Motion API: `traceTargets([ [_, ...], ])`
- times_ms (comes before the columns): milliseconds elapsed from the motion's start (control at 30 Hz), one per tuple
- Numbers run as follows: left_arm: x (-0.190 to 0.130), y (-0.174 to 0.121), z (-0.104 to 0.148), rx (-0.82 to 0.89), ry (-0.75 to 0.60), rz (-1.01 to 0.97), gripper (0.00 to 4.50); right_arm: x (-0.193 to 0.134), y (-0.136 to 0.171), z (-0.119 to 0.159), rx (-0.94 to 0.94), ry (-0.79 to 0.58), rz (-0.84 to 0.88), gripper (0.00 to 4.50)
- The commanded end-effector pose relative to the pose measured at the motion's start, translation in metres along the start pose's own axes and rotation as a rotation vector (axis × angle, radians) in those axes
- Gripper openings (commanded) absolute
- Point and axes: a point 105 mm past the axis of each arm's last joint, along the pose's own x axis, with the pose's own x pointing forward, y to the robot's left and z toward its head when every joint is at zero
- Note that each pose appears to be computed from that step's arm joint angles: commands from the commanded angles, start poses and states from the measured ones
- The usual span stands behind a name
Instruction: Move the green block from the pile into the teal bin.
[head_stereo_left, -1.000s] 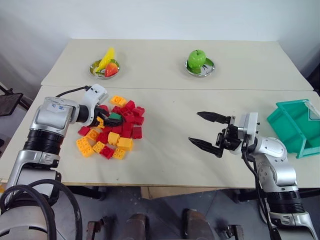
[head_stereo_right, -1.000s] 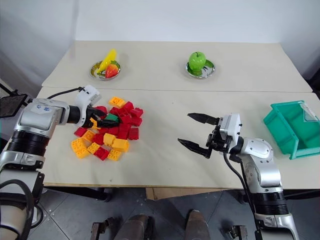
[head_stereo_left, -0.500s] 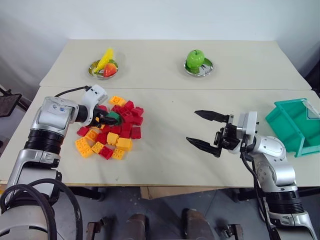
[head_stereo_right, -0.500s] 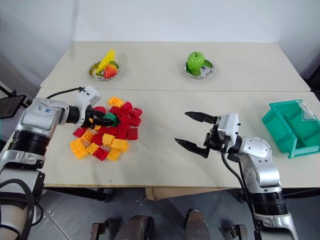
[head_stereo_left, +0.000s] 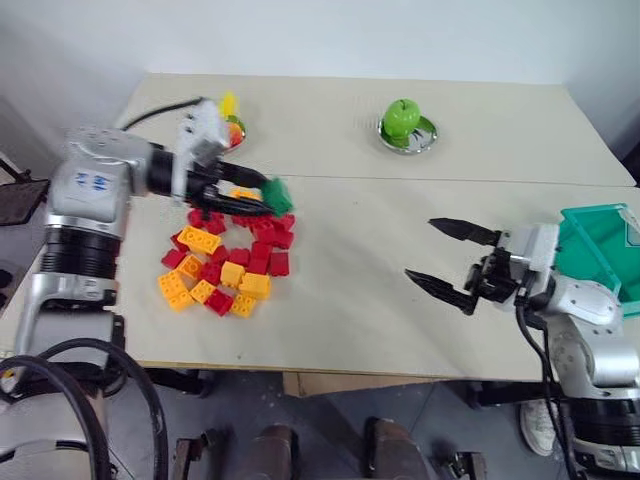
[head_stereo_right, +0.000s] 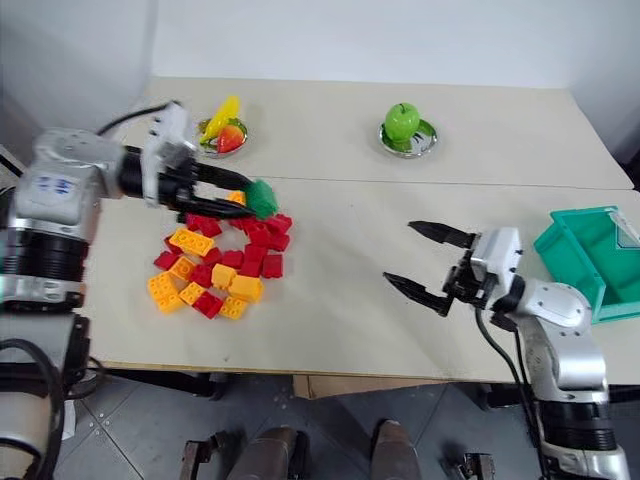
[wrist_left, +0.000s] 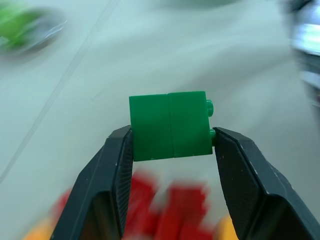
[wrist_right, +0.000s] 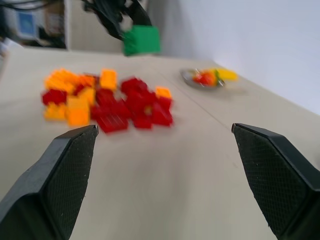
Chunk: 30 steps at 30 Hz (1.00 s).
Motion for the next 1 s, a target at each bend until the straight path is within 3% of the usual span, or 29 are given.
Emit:
traceTargets([
  [33, 0.043, 0.002, 0.002, 0.066, 0.043, -0.061, 2.11, -0.021, -0.01, 0.018, -0.063, 0.009, -0.093, 4.5],
  [267, 0.157, 0.003, -0.009, 0.066, 0.11, -0.083, 2.11, -0.055, 0.004, 0.013, -0.022, 0.101, -0.228, 4.5],
  [400, 0.177, 0.0, -0.017, 0.08, 0.156, -0.081, 2.11, -0.069, 0.01, 0.014, -0.014, 0.13, -0.3, 4.5],
  [533, 0.177, -0.006, -0.016, 0.052, 0.111, -0.133, 3.35, -0.078, 0.018, 0.013, 0.01, 0.148, -0.337, 4.5],
  [600, 0.168, 0.003, -0.004, 0.034, -0.01, -0.076, 3.95, -0.079, 0.018, 0.012, 0.016, 0.152, -0.351, 4.5],
  [767, 0.124, 0.014, 0.003, 0.001, -0.221, -0.021, 3.95, -0.084, 0.013, 0.01, 0.027, 0.162, -0.376, 4.5],
  [833, 0.089, 0.007, 0.005, 0.112, -0.336, -0.015, 3.95, -0.084, 0.01, 0.008, 0.048, 0.164, -0.371, 4.5],
  [933, 0.047, 0.002, -0.01, 0.189, -0.337, 0.111, 4.48, -0.081, 0.009, 0.006, 0.086, 0.181, -0.332, 4.5],
  [1000, 0.027, -0.005, -0.021, 0.211, -0.327, 0.172, 4.48, -0.08, 0.008, 0.002, 0.094, 0.2, -0.311, 4.5],
])
